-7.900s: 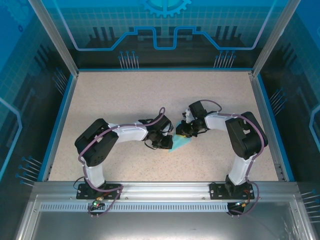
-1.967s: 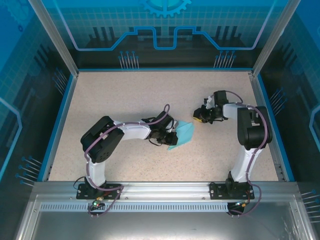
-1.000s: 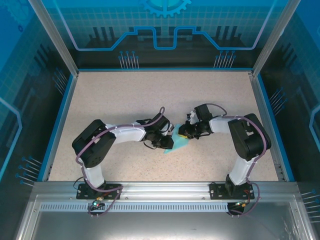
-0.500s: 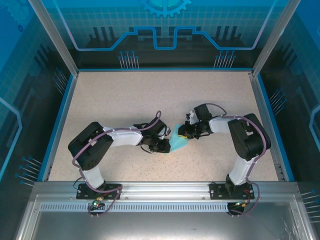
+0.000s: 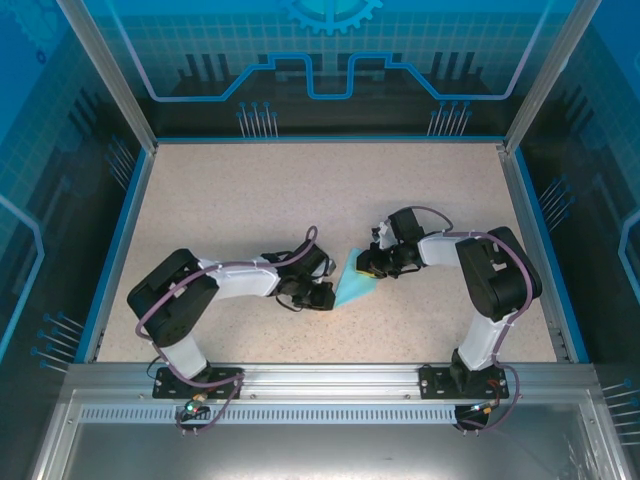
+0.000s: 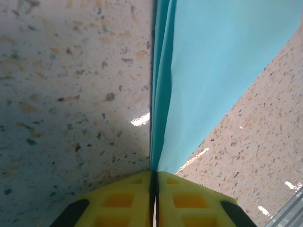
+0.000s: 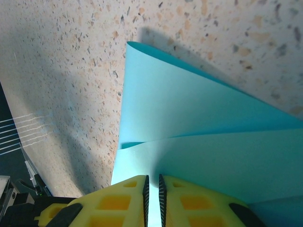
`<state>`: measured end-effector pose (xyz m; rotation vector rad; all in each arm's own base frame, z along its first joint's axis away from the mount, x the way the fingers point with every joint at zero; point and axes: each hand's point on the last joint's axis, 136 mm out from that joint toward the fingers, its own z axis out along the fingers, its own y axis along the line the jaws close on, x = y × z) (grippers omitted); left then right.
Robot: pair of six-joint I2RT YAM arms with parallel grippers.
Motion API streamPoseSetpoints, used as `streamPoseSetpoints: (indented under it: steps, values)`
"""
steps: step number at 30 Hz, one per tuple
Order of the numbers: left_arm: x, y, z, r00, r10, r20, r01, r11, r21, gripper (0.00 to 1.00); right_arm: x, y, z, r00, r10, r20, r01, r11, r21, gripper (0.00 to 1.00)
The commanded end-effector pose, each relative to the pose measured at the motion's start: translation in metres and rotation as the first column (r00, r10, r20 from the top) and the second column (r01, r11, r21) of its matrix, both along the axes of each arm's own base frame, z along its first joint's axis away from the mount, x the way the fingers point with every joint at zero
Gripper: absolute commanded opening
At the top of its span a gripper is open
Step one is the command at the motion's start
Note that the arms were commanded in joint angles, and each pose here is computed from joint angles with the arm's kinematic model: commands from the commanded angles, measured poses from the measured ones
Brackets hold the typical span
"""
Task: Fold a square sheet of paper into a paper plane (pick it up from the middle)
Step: Fourth fold the wing at the center of the table.
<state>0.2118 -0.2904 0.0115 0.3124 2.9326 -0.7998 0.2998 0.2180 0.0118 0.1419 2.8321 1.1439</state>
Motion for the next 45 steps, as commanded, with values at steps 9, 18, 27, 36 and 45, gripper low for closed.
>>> streamPoseSetpoints:
  steps: [9, 18, 27, 36, 45]
  values:
    - [-0.035, 0.057, -0.031, 0.997, -0.049, -0.060, 0.070, 0.906, 0.418, 0.10, -0.021, -0.030, -0.035, 0.995, -0.039, -0.091, 0.025, 0.988, -0.154, 0.17]
    - [-0.035, 0.068, -0.039, 0.996, -0.076, -0.056, 0.094, 0.819, 0.566, 0.09, -0.020, -0.030, -0.034, 0.996, -0.034, -0.087, 0.020, 0.988, -0.155, 0.17]
    - [-0.045, 0.081, -0.054, 0.988, -0.108, -0.106, 0.152, 0.723, 0.675, 0.07, -0.020, -0.030, -0.036, 0.996, -0.027, -0.085, 0.014, 0.988, -0.152, 0.17]
    - [-0.045, 0.049, -0.034, 0.977, -0.191, -0.096, 0.211, 0.787, 0.579, 0.07, -0.005, -0.026, -0.017, 0.999, -0.019, -0.040, 0.016, 0.997, -0.081, 0.19]
    - [-0.030, -0.002, -0.002, 0.977, -0.210, -0.026, 0.202, 0.893, 0.403, 0.13, 0.009, -0.031, 0.029, 0.998, -0.018, 0.059, 0.020, 0.999, -0.034, 0.26]
